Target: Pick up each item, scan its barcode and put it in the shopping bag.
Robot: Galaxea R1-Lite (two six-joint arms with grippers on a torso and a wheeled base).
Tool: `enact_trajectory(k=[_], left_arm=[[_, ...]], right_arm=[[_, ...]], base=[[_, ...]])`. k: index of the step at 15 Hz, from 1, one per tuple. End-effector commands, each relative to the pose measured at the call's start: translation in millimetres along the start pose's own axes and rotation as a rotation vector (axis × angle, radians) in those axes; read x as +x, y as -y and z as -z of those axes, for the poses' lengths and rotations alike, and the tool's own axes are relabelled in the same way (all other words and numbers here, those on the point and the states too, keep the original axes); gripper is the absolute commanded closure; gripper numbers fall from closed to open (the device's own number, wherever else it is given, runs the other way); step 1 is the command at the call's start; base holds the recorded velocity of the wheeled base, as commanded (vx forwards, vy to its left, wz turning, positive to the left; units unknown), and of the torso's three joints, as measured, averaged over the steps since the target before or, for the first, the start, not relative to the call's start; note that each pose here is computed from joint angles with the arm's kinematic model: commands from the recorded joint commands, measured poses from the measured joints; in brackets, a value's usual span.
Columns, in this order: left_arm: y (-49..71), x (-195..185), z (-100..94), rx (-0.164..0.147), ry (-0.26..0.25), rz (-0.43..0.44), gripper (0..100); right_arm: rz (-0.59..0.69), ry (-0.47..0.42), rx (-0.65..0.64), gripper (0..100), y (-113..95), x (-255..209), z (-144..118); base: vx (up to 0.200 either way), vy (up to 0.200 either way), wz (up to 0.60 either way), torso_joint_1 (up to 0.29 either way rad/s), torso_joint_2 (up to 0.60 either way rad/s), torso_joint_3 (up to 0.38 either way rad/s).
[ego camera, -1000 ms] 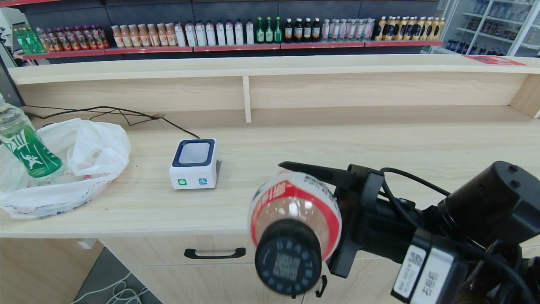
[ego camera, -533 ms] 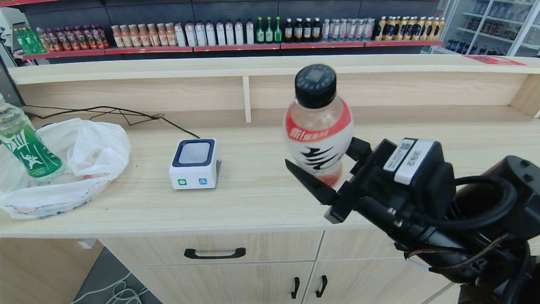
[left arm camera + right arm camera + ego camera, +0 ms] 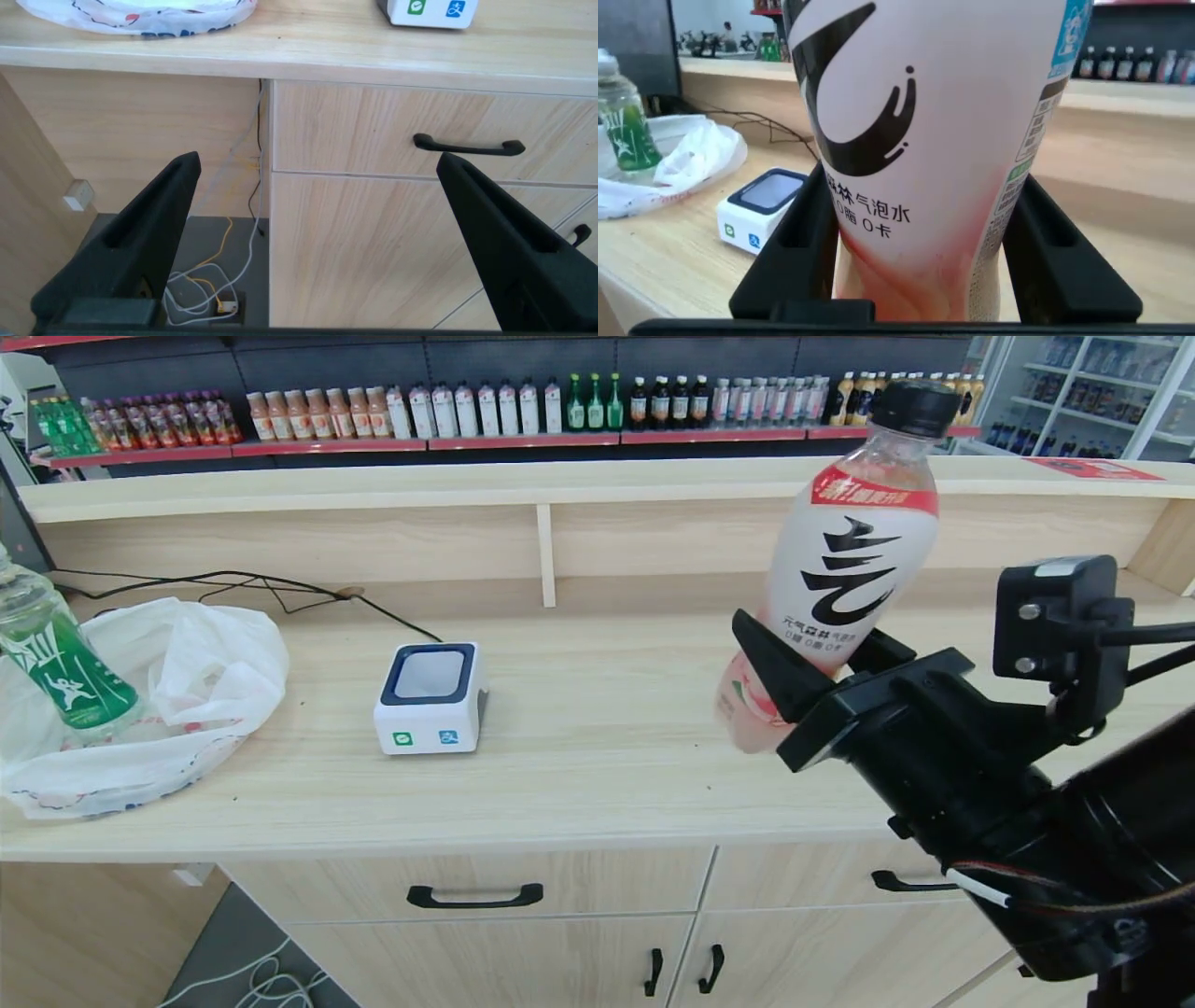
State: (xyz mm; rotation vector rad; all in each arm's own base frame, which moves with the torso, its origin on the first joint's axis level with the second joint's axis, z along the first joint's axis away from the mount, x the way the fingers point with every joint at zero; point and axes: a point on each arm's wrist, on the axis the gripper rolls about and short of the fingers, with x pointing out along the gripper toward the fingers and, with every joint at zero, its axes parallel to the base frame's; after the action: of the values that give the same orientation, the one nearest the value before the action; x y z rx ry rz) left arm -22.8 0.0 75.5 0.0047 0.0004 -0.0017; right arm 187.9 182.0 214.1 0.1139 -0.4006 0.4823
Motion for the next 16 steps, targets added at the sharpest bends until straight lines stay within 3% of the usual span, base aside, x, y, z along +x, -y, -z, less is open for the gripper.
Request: enact_trajectory(k=[1,4,7,16], left_arm=[[0.0,0,0.0,0.000,0.000,0.000,0],[0.0,0,0.0,0.000,0.000,0.000,0],[0.0,0,0.0,0.000,0.000,0.000,0],[0.0,0,0.0,0.000,0.000,0.000,0]], right_arm=[[0.042,-0.014,0.031,100,11,-1,4],[0.201,-0.023,0.048,100,56,10,15],[0.288,-0.016,0.073,100,81,12,19],[0.329,0.011,0.041,100,90,13,12]], base=[[0.000,0.000,0.00,0.000,0.00,0.000],[0.000,0.000,0.00,0.000,0.00,0.000],[0.000,0.000,0.00,0.000,0.00,0.000],[0.000,0.000,0.00,0.000,0.00,0.000]])
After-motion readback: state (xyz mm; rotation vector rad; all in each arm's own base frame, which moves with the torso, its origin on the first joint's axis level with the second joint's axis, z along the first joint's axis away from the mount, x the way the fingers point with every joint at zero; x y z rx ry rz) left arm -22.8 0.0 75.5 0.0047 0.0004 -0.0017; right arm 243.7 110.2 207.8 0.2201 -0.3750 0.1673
